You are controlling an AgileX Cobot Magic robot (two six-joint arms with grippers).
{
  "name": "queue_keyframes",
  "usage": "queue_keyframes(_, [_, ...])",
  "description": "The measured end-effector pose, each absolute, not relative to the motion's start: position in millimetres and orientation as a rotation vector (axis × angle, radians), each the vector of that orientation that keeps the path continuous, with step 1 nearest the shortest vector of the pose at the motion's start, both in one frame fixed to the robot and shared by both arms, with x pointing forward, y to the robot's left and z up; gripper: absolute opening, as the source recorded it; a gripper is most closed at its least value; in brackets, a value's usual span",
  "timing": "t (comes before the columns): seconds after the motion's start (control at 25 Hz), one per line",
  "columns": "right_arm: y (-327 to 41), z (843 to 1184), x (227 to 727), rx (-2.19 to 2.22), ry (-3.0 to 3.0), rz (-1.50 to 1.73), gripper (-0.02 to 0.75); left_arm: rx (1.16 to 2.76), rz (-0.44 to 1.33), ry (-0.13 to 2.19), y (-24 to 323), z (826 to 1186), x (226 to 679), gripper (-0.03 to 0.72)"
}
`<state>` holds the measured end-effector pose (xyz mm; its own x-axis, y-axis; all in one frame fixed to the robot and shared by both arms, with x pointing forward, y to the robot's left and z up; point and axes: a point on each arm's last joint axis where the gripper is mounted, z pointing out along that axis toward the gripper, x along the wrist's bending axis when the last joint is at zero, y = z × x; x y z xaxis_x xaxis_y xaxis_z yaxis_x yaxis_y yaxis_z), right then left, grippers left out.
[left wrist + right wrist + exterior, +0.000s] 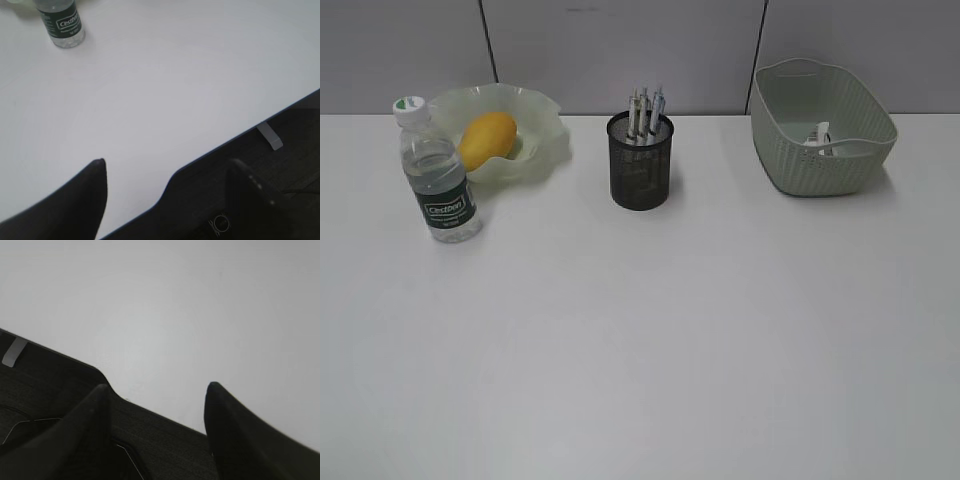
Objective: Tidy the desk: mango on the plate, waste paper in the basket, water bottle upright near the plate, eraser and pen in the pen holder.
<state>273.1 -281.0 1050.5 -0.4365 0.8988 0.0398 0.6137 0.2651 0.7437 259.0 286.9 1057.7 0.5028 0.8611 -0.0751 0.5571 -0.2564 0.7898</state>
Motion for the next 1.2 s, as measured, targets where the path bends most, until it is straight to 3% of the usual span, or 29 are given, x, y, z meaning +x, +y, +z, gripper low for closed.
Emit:
queue_keyframes(0.64, [-281.0,1050.5,273.1,1.373,2.150,0.992,0.468,1.939,0.486,1.164,287.7,1057.9,257.8,0.559])
queue_keyframes(1.2, [-295.9,1054.3,257.5,1.580,1.757,0.981,0.468,1.634,0.750,1.464,299.0,1058.8,242.6,0.559])
